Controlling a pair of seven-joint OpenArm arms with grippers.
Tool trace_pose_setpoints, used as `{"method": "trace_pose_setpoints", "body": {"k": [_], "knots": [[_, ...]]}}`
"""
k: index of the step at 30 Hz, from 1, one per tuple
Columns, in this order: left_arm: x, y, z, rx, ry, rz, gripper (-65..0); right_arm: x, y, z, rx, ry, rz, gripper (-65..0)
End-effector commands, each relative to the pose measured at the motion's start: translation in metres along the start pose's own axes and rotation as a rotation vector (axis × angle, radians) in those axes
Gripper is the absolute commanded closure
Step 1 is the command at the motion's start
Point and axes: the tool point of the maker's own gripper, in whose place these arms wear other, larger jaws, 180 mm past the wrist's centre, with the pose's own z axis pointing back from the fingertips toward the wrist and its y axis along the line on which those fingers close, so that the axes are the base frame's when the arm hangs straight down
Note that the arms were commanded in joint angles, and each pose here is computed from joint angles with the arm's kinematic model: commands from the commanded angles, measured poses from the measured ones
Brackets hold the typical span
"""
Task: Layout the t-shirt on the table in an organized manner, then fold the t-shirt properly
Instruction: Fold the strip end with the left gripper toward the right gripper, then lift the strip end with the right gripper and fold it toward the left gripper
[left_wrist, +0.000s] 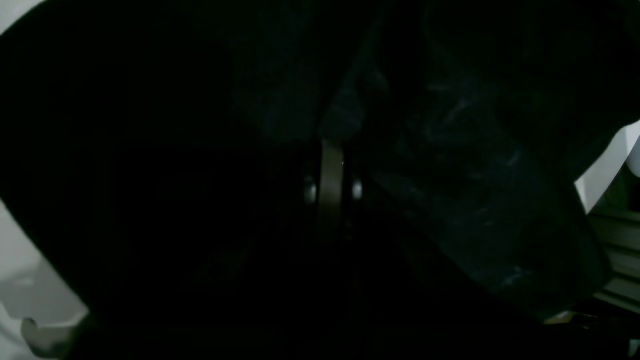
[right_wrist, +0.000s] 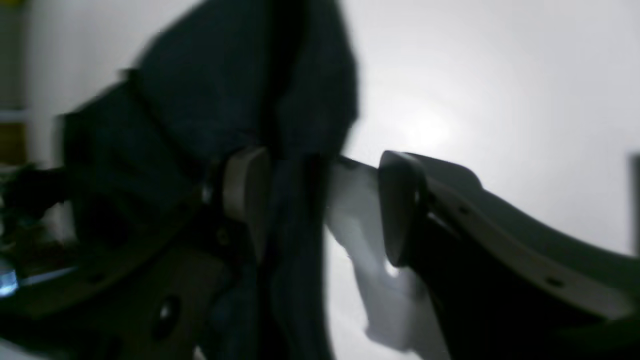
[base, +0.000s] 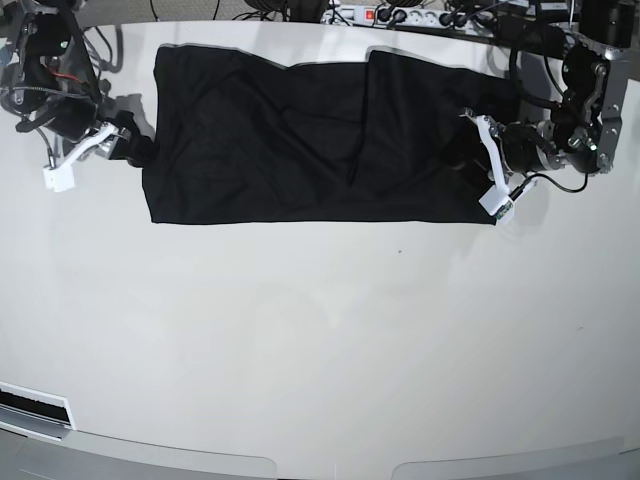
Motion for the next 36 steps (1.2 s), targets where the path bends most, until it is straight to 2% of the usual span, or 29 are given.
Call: {"method": "trace_pose_setpoints", "body": {"k": [1,5,12,16,18,19,20,22,23,27,29,31,33,36], "knots": [[-0.007,0.012,0.006,0.048,0.052,-0.016,0.0,-0.007,-0.003,0.003,-0.005,0.044,0.0,-36.4],[-0.002,0.01,0.005,0.034,0.031,-0.003,0.0,-0.03,0.013,-0.005,0.068,0.164,-0.007,-36.2],[0.001,0.008,0.005,0.024,0.021,-0.003,0.0,-0.06,0.051,-0.032,0.168,0.306,0.074,-36.2],[0.004,0.009,0.006,0.026,0.016,-0.006,0.0,-0.07,0.063,-0.04,0.197,0.347,0.106,-35.4],[0.004,0.009,0.006,0.025,0.016,-0.006,0.0,-0.066,0.064,-0.041,0.199,0.339,0.11,-31.0],[0.004,0.009,0.006,0.025,0.016,-0.006,0.0,-0.063,0.064,-0.041,0.198,0.334,0.114,-26.4],[0.004,0.009,0.006,0.025,0.014,-0.006,0.0,-0.061,0.064,-0.041,0.198,0.332,0.117,-19.8],[0.008,0.009,0.006,0.021,0.008,-0.014,0.0,-0.057,0.066,-0.042,0.2,0.34,0.133,-2.5],[0.013,0.008,0.006,0.01,-0.005,-0.02,0.0,-0.056,0.067,-0.041,0.201,0.348,0.144,0.0],[0.04,0.005,0.01,-0.028,-0.08,0.01,0.0,-0.037,0.077,-0.04,0.205,0.322,0.213,0.0],[0.051,0.008,0.013,-0.035,-0.084,0.013,-1.9,-0.027,0.081,-0.035,0.183,0.309,0.281,0.0],[0.062,0.012,0.018,-0.034,-0.086,0.013,-9.1,-0.016,0.078,-0.027,0.12,0.309,0.377,0.0],[0.071,0.018,0.023,-0.023,-0.096,0.012,-13.6,-0.002,0.072,-0.017,0.044,0.304,0.474,0.0],[0.082,0.028,0.032,0.004,-0.126,0.015,-14.4,0.026,0.065,0.004,-0.055,0.253,0.572,0.0]]}}
